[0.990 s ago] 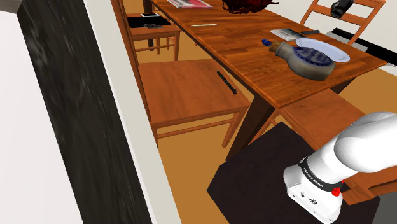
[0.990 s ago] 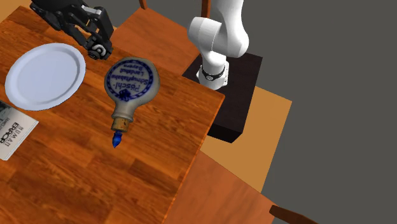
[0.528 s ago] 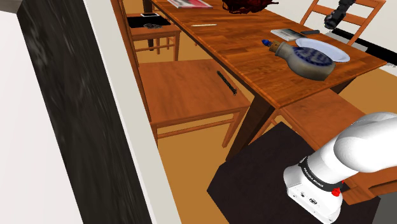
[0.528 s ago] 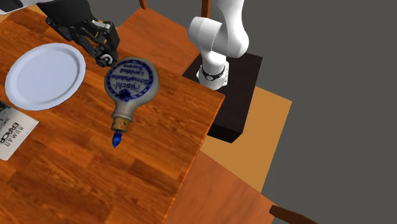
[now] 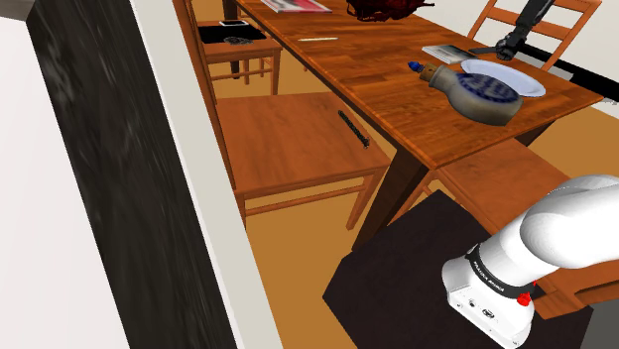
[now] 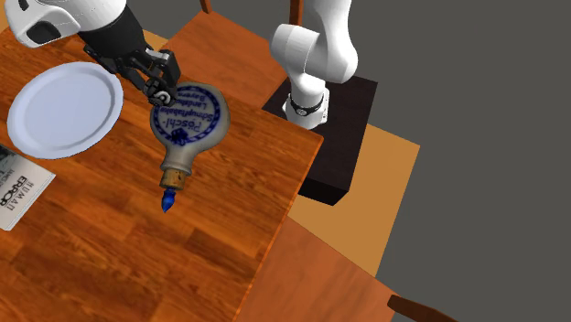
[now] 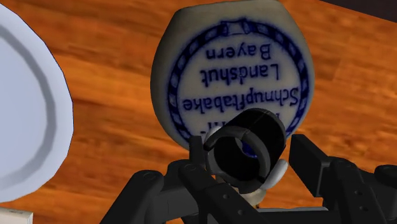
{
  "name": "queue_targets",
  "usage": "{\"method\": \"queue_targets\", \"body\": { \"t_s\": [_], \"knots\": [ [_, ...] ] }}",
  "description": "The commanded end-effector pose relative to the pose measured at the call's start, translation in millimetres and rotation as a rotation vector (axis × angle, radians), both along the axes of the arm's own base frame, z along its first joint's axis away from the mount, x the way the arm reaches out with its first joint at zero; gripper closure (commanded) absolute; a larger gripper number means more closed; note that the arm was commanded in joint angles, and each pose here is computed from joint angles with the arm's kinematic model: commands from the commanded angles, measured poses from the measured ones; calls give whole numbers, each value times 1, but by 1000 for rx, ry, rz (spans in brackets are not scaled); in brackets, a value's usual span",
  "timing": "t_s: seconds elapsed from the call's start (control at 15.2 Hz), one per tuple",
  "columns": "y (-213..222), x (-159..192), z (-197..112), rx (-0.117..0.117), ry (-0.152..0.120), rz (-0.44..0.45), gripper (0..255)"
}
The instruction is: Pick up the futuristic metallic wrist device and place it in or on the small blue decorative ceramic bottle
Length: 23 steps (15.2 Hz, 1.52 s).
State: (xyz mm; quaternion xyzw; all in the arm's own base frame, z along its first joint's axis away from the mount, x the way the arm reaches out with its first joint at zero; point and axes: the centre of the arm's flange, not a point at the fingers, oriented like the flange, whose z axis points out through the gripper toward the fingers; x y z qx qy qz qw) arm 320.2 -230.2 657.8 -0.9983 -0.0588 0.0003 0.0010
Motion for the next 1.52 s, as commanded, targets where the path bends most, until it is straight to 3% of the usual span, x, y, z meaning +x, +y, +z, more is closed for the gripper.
{"method": "queue_targets", "body": {
  "t_s": [0.0,0.26,0.33,0.66,0.92,1.45],
  "knots": [
    [0,0,-1,0,0,0,255],
    [0,0,-1,0,0,0,255],
    [0,0,-1,0,0,0,0],
    [0,0,-1,0,0,0,0],
    [0,0,49,0,0,0,0],
    [0,0,49,0,0,0,0]
  ]
}}
